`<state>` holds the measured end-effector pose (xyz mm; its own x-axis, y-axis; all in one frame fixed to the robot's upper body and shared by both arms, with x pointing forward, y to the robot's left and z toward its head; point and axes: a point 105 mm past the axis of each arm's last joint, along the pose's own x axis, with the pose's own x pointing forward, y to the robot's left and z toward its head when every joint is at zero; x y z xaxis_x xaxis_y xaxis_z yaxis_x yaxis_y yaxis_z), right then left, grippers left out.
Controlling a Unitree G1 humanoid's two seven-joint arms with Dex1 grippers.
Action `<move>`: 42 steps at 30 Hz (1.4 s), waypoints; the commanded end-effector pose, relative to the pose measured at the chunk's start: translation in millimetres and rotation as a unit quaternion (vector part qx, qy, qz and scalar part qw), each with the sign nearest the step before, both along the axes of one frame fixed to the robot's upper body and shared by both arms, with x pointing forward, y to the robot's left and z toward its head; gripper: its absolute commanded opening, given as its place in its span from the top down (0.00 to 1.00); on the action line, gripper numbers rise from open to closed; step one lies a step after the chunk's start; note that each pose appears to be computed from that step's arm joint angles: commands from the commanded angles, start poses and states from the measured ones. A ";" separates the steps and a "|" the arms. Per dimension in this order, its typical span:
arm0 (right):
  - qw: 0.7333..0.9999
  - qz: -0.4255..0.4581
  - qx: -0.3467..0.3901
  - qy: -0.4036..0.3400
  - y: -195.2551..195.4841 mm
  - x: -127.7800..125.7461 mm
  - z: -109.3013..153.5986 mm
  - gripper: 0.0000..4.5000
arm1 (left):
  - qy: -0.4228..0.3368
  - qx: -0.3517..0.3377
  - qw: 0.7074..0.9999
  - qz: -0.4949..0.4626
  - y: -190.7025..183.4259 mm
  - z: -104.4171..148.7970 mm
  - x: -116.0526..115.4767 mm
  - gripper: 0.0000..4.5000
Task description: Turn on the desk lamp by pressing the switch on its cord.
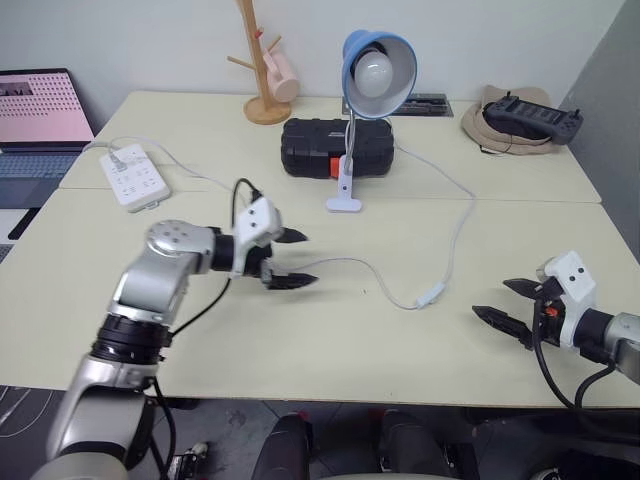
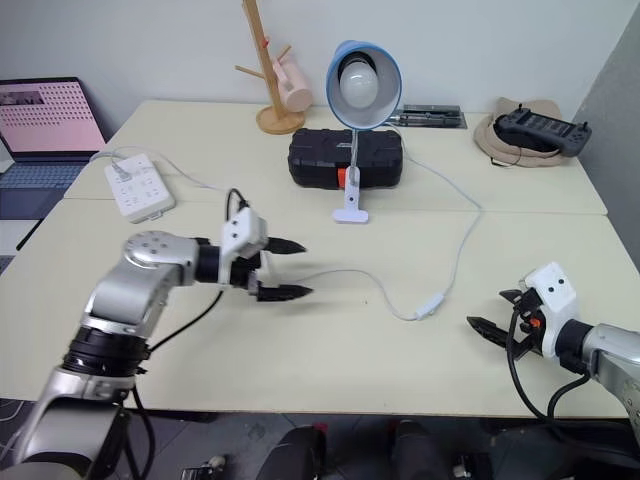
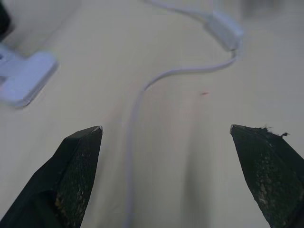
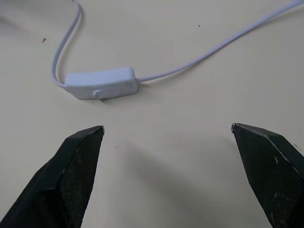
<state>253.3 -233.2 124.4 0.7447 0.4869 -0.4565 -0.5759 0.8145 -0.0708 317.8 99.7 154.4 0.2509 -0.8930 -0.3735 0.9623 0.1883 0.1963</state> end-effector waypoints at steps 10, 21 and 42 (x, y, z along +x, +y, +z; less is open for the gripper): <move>0.991 0.129 -0.038 -0.010 32.9 -16.1 17.6 0.00 | -0.018 -0.002 1.000 -0.021 -25.0 -3.2 -5.0 0.00; 0.890 0.369 -0.259 -0.066 41.3 24.7 11.4 0.00 | -0.003 0.050 0.999 -0.023 25.1 -0.2 -12.1 0.00; 0.732 0.565 -0.364 -0.110 55.3 81.6 -8.0 0.16 | 0.005 0.026 1.000 0.000 22.1 0.8 -24.9 0.00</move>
